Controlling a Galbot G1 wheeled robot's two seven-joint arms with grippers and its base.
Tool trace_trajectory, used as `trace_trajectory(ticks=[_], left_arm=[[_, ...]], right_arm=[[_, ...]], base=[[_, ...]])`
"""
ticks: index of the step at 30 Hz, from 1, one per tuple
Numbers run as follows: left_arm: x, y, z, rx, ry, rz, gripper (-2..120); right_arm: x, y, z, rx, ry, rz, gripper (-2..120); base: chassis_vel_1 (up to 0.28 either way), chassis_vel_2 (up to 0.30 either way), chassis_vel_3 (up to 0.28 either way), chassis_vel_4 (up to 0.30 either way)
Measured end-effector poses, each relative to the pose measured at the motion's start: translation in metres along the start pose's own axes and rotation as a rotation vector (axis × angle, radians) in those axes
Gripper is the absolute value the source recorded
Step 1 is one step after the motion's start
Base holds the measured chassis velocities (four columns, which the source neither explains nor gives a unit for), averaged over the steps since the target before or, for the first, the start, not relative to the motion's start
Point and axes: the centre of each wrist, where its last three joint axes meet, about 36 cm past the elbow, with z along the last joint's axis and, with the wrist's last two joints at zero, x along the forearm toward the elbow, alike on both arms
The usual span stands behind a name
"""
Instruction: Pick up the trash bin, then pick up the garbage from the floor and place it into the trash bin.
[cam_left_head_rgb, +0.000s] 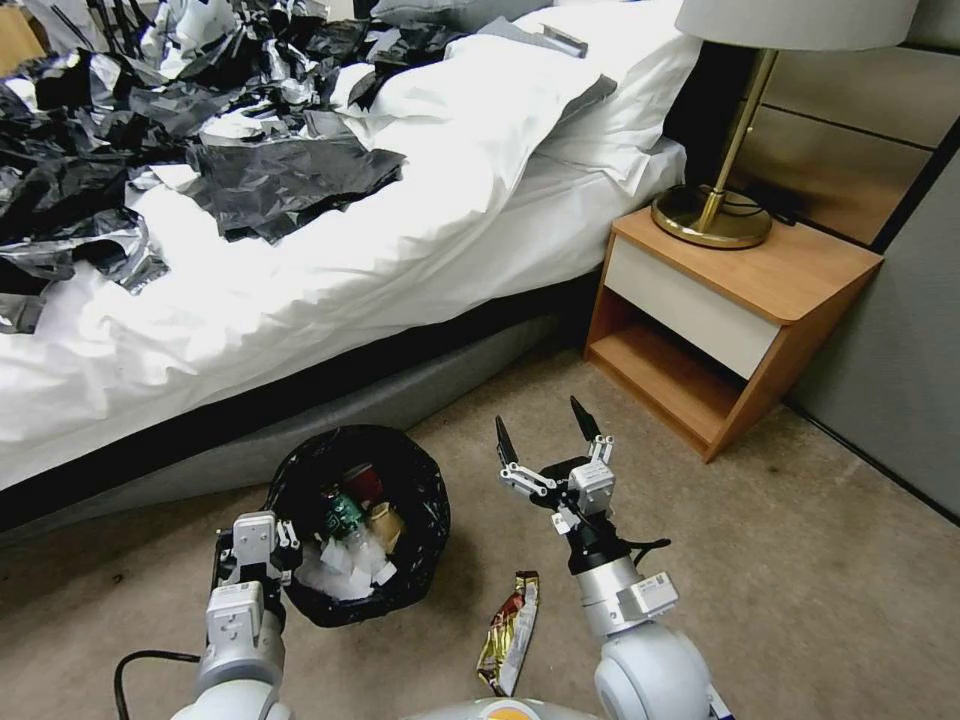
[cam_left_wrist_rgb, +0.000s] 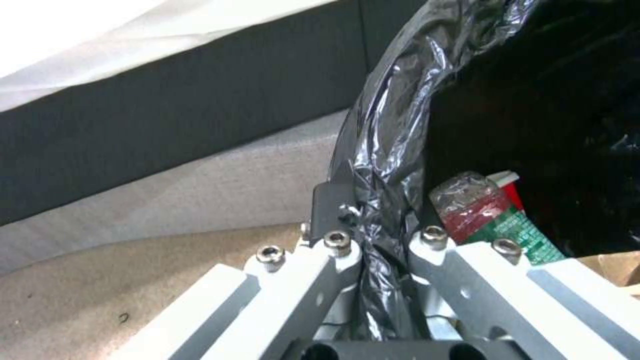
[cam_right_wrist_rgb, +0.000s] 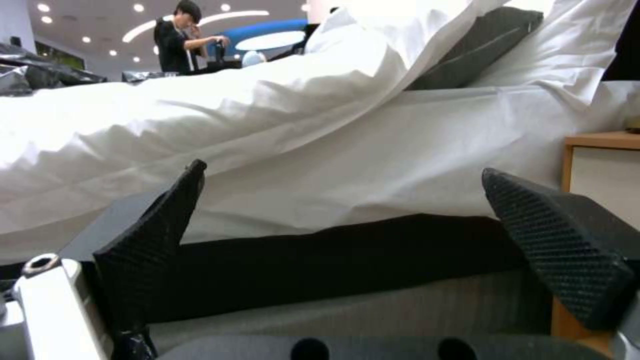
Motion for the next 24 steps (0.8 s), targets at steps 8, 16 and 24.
trace_trajectory(ticks=[8,16,24], left_arm=[[-0.0002,0.0005,0.0001,0.0,-0.001,-0.002,1],[-0.0001,0.0004,0.0006,0.001,0.0,-0.002,1],[-0.0001,0.0004,0.0008,0.001,0.001,-0.003,1]], right_arm=[[-0.0002,0.0001,0.0001,-0.002,0.0,0.002,100],[0.0008,0.0001,0.0027,-0.003,-0.001,0.004,100],[0.0002,0.0004,0.003,-0.004,-0.011,0.005,100]], base=[[0.097,-0.096,-0.1,0.111],[0.212,-0.217,-0.223,0.208],[0.125,-0.116,-0.126,0.133]])
